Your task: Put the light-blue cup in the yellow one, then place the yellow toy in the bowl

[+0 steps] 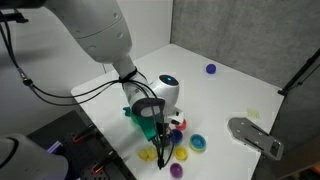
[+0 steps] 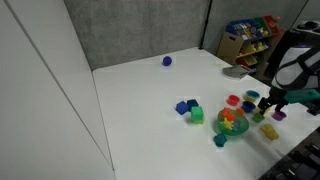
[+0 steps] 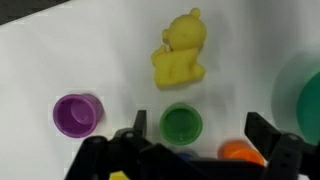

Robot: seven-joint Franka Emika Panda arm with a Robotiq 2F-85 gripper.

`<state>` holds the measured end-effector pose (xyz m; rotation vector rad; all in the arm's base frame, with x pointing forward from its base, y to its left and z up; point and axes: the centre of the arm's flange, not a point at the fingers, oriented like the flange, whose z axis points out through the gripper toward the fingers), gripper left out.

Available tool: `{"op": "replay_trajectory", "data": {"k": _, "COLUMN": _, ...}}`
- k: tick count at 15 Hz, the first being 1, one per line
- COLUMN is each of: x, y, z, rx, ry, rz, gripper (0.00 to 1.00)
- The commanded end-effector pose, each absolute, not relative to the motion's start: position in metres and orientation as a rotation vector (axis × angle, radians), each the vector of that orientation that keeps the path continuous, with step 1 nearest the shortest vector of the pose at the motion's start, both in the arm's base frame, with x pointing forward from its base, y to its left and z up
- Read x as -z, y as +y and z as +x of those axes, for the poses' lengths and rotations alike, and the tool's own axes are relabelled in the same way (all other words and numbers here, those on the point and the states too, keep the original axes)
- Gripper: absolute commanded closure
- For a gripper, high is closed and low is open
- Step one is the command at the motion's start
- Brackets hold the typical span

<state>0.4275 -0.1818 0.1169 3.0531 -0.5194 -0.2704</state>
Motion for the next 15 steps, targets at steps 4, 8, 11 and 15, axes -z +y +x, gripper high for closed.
{"op": "replay_trajectory", "data": {"k": 4, "x": -0.087, "y": -0.171, "z": 0.421, "rx": 0.239, "ry": -0.441, "rz": 3.052, "gripper": 0.00}}
{"op": "replay_trajectory", "data": {"k": 8, "x": -0.064, "y": -0.165, "z": 0.412, "rx": 0.273, "ry": -0.437, "rz": 3.032, "gripper": 0.00}}
{"op": "replay_trajectory", "data": {"k": 11, "x": -0.051, "y": -0.163, "z": 0.402, "rx": 0.308, "ry": -0.416, "rz": 3.024, "gripper": 0.00}}
{"op": "replay_trajectory", "data": {"k": 15, "x": -0.039, "y": -0.164, "z": 0.390, "rx": 0.368, "ry": -0.408, "rz": 2.996, "gripper": 0.25}}
